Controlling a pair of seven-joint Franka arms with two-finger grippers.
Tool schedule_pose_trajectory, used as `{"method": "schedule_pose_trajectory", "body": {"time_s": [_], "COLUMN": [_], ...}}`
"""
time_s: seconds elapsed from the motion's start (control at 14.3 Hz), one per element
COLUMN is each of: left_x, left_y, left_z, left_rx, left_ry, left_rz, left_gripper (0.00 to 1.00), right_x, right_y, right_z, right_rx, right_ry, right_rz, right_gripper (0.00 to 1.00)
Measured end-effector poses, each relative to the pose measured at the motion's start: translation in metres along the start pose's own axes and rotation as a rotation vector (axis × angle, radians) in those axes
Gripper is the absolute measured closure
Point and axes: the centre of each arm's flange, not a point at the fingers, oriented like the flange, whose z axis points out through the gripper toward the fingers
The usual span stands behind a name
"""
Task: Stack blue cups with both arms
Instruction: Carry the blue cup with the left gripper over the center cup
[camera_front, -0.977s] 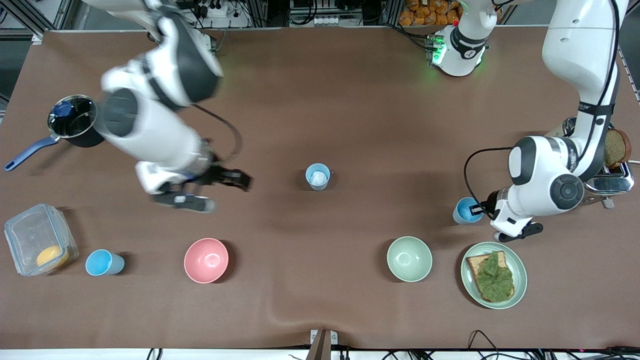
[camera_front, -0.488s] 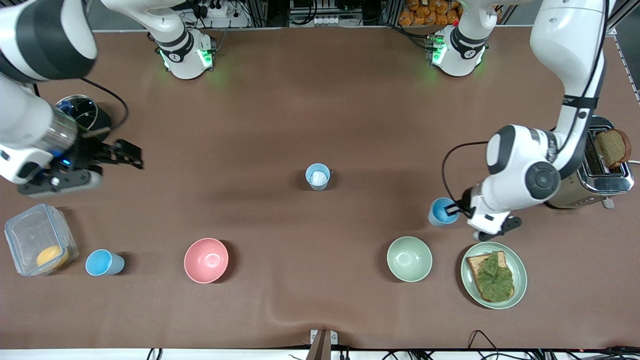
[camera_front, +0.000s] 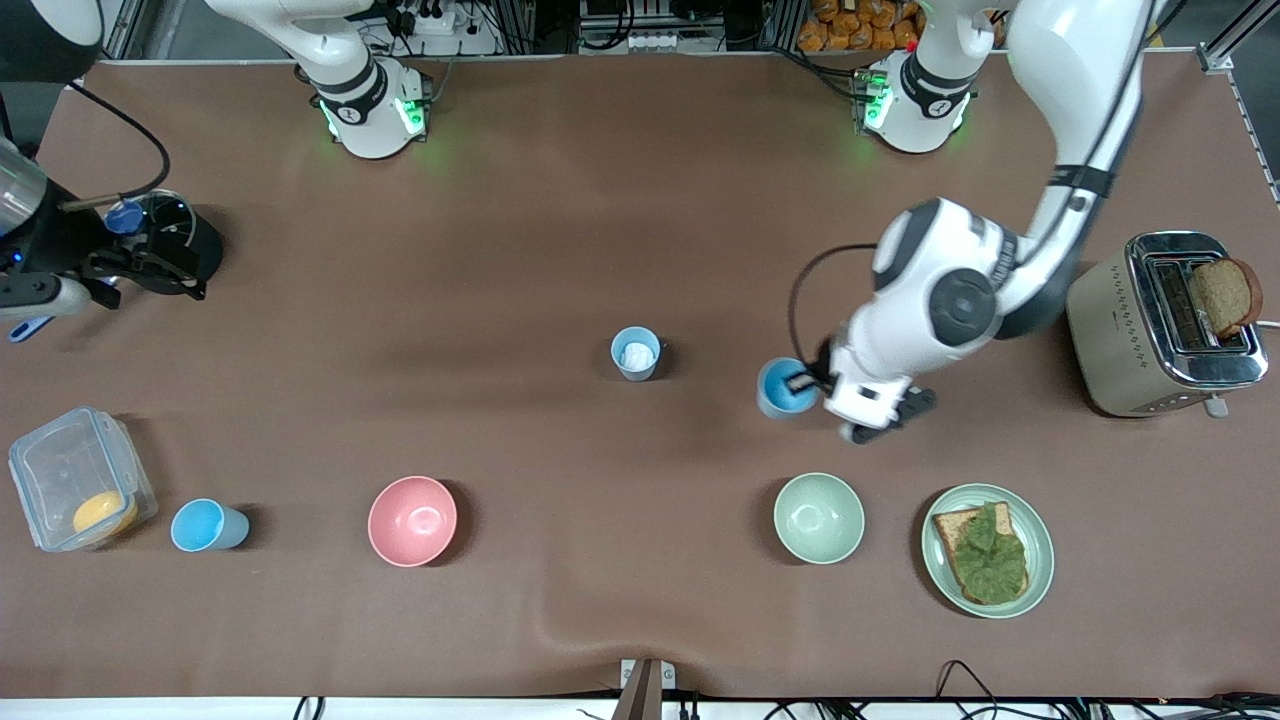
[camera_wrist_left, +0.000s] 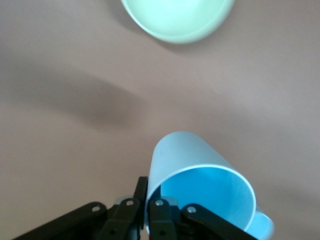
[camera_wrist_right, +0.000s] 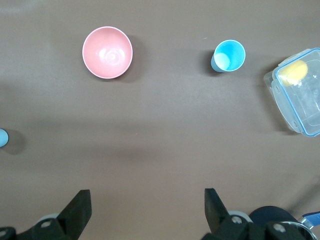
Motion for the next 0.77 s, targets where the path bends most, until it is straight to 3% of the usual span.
{"method": "schedule_pose_trajectory", "body": {"time_s": [0.14, 0.42, 0.56, 0.77], "left_x": [-0.053, -0.17, -0.189, -0.171], "left_y": [0.039, 0.092, 0.102, 0.102], "left_z": [0.0, 0.042, 0.061, 0.07], "left_rx": [-0.013, 0.036, 0.05, 0.055], "left_ry": [-0.01, -0.055, -0.07, -0.07], "left_rz": [0.014, 0.108, 0.137, 0.119], "left_gripper": [0.96, 0.96, 0.96, 0.96], "right_x": [0.002, 0.003, 0.002, 0.003], "right_y": [-0.002, -0.002, -0.001, -0.004], "right_z": [0.002, 0.003, 0.003, 0.002], "right_rx": [-0.002, -0.004, -0.004, -0.004], "right_ry": [0.002, 0.003, 0.0, 0.001], "right_rz": [-0.005, -0.004, -0.003, -0.009], "right_gripper": [0.0, 0.0, 0.0, 0.0]}}
